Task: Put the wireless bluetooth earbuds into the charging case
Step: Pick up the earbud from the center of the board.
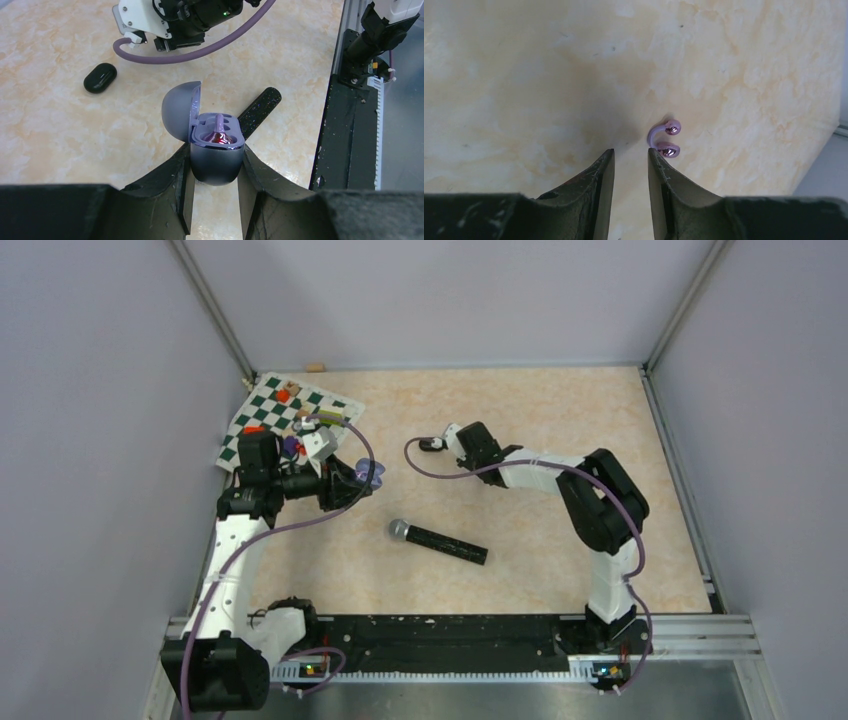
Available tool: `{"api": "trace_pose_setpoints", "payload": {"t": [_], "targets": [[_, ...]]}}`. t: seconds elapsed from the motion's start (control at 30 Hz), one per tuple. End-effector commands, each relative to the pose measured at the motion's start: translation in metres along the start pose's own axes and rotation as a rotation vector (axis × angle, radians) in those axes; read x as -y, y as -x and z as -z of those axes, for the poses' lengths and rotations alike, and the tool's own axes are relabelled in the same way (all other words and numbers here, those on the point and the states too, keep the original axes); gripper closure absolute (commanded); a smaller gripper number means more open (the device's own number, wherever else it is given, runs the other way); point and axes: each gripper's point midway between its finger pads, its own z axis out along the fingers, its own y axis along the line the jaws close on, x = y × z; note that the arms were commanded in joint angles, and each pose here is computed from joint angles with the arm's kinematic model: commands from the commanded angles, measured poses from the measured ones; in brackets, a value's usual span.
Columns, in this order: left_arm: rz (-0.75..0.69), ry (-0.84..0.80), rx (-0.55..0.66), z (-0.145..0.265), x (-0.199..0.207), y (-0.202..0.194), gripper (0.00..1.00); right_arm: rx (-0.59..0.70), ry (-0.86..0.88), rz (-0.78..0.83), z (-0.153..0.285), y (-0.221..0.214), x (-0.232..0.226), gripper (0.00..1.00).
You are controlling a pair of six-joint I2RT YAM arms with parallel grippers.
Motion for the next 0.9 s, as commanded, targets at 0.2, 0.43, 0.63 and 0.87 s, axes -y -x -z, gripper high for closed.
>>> {"api": "trace_pose_setpoints", "payload": {"t": [0.2, 0.43, 0.63, 0.87], "targets": [[-0.036, -0.013, 0.022, 0.0008, 0.0006, 0.0058, 1.0, -0.112, -0.09, 0.072, -0.0191, -0.014, 0.0019, 0.69], [-0.036, -0.014, 0.021, 0.0005, 0.0008, 0.0051, 1.0, -0.116, -0.095, 0.075, -0.0191, -0.0152, 0.0025, 0.78], [-0.037, -0.012, 0.021, 0.0007, 0.0009, 0.0052, 1.0, -0.119, -0.098, 0.077, -0.0193, -0.0159, 0.0023, 0.78], [-0.037, -0.012, 0.022, 0.0012, 0.0009, 0.0056, 1.0, -0.127, -0.108, 0.076, -0.0202, -0.0186, 0.0051, 0.78]]}}
